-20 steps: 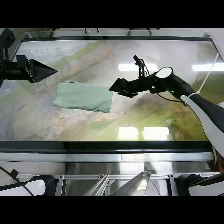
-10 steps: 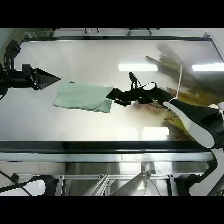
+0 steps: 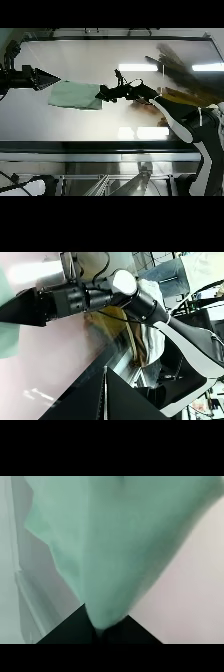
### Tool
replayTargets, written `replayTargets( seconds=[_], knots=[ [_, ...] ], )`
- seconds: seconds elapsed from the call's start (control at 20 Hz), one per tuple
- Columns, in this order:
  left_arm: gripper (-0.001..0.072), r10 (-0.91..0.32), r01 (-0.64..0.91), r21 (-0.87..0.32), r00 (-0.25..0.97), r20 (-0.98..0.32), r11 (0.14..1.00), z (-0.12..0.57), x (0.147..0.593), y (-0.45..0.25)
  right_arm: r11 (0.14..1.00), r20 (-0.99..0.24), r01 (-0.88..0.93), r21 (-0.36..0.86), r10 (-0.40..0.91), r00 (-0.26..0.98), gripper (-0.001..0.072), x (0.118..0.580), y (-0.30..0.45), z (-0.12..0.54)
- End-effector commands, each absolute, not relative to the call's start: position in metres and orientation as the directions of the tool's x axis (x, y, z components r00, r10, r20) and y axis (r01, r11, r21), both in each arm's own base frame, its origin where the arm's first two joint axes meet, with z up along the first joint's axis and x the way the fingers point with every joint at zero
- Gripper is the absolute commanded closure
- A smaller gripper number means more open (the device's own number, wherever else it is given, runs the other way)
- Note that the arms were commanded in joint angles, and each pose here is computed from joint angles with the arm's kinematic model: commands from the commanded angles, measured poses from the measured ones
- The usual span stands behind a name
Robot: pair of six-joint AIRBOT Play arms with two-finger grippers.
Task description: Fold the shirts.
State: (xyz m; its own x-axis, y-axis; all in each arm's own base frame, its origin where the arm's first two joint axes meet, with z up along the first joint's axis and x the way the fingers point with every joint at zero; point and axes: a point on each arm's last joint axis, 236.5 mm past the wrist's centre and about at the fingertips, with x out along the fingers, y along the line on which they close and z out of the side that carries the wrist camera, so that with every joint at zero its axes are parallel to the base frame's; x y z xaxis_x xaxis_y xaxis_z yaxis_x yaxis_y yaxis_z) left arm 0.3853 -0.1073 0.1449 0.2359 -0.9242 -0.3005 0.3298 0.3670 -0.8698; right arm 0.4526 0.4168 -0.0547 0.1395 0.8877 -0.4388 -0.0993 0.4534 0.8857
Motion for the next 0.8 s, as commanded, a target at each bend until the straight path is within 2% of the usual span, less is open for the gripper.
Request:
replayTargets(
  seconds=[0.0,0.15,0.25,0.4,0.6,0.75],
  knots=[
    [0.0690,-0.926,0.332,-0.870,0.229,-0.300,0.364,0.145,0.383,-0.107,0.412,-0.390,-0.215,0.885,0.910,0.139,0.0699,0.457,0.407,0.006],
    [0.0690,-0.928,0.333,-0.872,0.221,-0.298,0.360,0.146,0.382,-0.108,0.416,-0.376,-0.340,0.843,0.909,0.181,0.0699,0.458,0.364,0.089],
    [0.0690,-0.933,0.335,-0.874,0.206,-0.296,0.351,0.146,0.378,-0.109,0.491,-0.417,-0.410,0.769,0.871,0.260,0.0699,0.455,0.319,0.145],
    [0.0690,-0.943,0.339,-0.881,0.166,-0.288,0.329,0.148,0.369,-0.111,0.645,-0.471,-0.447,0.620,0.761,0.445,0.0699,0.438,0.236,0.224],
    [0.0690,-0.955,0.343,-0.892,0.106,-0.276,0.295,0.151,0.354,-0.114,0.855,-0.497,-0.252,0.452,0.476,0.725,0.0698,0.409,0.090,0.294],
    [0.0690,-0.956,0.344,-0.892,0.100,-0.274,0.292,0.151,0.353,-0.115,0.918,-0.521,-0.032,0.395,0.252,0.816,0.0698,0.388,-0.014,0.305]
  ],
)
